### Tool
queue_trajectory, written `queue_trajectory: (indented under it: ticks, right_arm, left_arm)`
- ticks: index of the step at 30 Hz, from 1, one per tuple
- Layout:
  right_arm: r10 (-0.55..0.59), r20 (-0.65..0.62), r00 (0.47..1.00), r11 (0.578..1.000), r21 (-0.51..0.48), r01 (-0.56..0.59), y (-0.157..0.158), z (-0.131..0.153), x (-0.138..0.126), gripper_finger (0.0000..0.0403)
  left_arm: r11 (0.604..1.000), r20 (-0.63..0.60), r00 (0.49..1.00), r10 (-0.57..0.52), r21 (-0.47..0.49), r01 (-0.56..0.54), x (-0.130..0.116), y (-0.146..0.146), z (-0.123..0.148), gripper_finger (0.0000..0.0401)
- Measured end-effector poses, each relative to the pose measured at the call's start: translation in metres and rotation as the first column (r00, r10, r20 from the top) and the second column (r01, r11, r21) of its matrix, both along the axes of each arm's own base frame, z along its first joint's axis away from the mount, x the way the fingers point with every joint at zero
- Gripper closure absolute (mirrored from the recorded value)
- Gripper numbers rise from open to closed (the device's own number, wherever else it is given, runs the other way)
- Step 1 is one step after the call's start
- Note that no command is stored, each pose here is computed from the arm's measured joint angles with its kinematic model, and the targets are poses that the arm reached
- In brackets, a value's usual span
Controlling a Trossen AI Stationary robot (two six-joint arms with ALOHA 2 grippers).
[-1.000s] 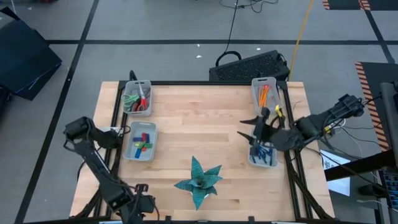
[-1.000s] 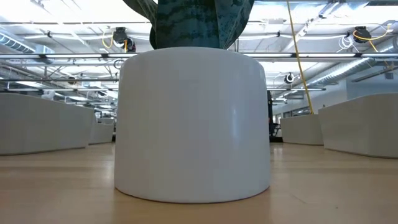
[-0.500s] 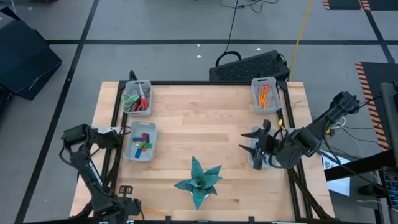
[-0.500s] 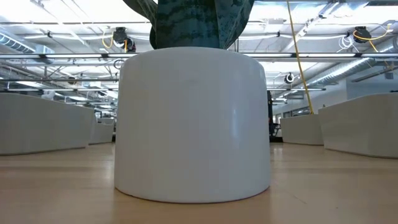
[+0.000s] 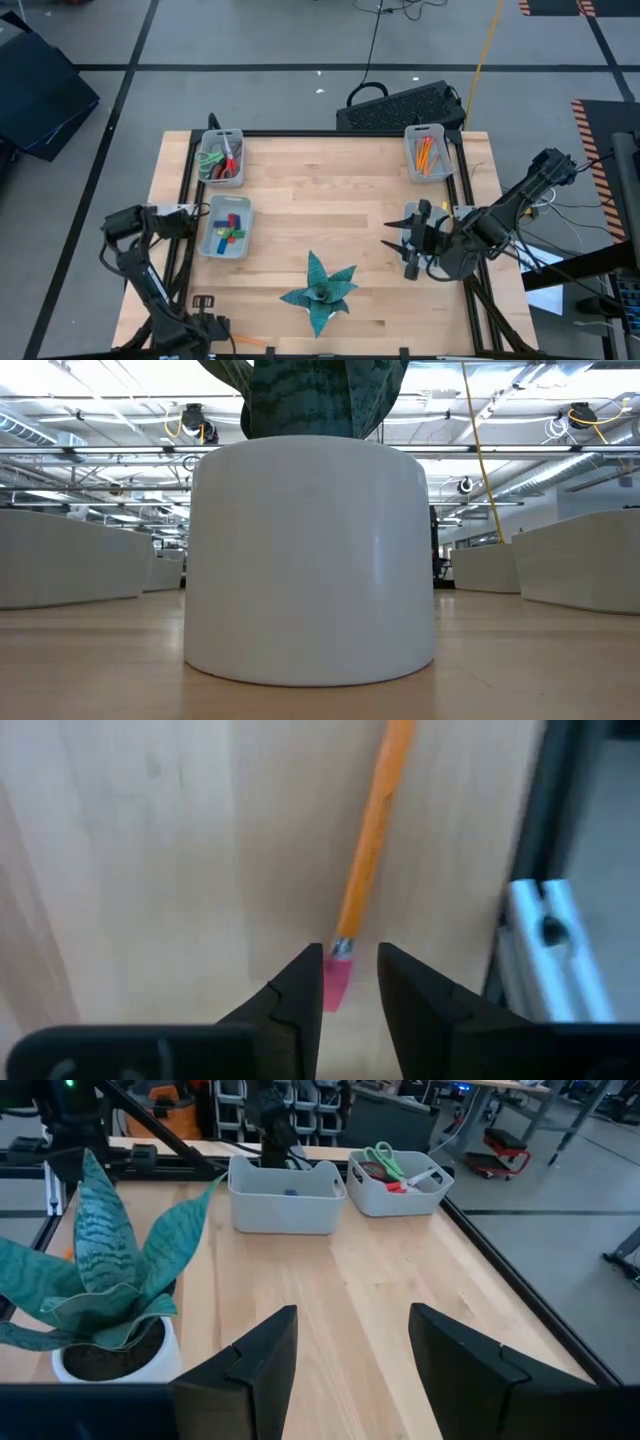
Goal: Sort crayons/erasers/pens/pencils in bins
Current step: Put the orange pencil into the top right gray bin
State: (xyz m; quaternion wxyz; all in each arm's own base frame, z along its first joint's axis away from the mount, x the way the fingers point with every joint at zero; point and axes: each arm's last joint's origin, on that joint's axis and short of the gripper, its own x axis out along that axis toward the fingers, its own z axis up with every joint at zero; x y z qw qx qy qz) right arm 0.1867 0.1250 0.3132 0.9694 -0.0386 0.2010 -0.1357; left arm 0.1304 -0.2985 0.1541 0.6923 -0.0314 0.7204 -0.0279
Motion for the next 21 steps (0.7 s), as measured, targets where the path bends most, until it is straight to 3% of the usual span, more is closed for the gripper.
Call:
queue_trajectory:
  ticks: [10,19,21]
  right_arm:
    - [-0.001,0.001,1.0,1.0,0.011,0.001,0.0,0.0,0.0,0.0218]
    - [0.047,-0.038,0.998,0.997,0.055,-0.044,0.001,-0.003,-0.001,0.0218]
    - [0.049,-0.051,0.997,0.997,0.064,-0.046,0.002,-0.004,-0.002,0.0218]
  left_arm:
    - [0.999,-0.056,0.998,0.029,0.023,-0.027,0.006,-0.001,-0.015,0.0278]
    - [0.999,-0.051,0.999,0.019,0.037,-0.017,0.009,0.001,-0.016,0.038]
    - [0.999,-0.052,0.998,0.019,0.039,-0.017,0.009,0.001,-0.017,0.0387]
